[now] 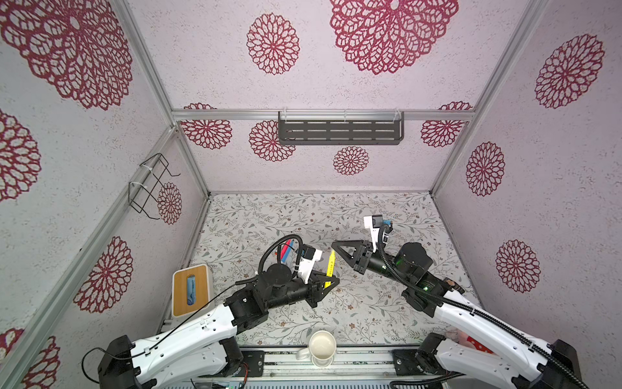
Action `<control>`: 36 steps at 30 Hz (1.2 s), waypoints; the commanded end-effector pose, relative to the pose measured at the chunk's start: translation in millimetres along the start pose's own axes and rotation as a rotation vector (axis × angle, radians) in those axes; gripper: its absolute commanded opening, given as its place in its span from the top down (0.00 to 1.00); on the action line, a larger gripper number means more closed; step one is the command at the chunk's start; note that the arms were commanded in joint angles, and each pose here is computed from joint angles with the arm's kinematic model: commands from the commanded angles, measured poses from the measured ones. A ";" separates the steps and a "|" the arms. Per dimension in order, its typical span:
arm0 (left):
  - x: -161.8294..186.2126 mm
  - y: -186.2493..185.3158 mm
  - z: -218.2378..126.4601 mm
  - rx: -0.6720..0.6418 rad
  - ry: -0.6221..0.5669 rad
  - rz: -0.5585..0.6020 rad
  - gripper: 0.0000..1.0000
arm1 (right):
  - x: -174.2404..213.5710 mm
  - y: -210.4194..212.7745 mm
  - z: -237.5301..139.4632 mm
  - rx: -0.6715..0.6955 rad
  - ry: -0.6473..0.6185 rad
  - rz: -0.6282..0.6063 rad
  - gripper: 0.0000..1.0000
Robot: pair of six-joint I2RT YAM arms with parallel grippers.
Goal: Insert the pens into the pen caps
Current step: 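Lower the clear cap onto the highlighter tip held by the left gripper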
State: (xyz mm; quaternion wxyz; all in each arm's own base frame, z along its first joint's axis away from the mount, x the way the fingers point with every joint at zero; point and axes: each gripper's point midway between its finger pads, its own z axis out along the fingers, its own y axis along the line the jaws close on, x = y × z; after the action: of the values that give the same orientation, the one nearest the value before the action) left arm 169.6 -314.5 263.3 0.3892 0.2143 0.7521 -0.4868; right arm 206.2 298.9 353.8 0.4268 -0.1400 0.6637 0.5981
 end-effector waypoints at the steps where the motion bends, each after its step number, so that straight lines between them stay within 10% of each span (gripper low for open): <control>1: -18.1 -6.4 -5.7 -0.021 -0.058 0.023 1.00 | 6.3 -2.2 2.4 0.038 0.009 -0.037 1.00; 25: -45.5 3.7 -20.2 -0.119 -0.184 0.052 1.00 | 56.6 -25.0 17.3 0.278 0.158 -0.190 1.00; 36: -36.9 18.8 -14.1 -0.178 -0.166 0.083 1.00 | 31.8 14.0 9.1 0.167 0.112 -0.214 0.50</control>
State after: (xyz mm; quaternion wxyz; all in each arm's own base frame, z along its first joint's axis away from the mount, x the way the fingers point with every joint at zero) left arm 192.0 -292.6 256.1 0.4455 0.1820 0.7754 -0.4089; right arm 196.9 322.2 322.8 0.4602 -0.1741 0.7323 0.4707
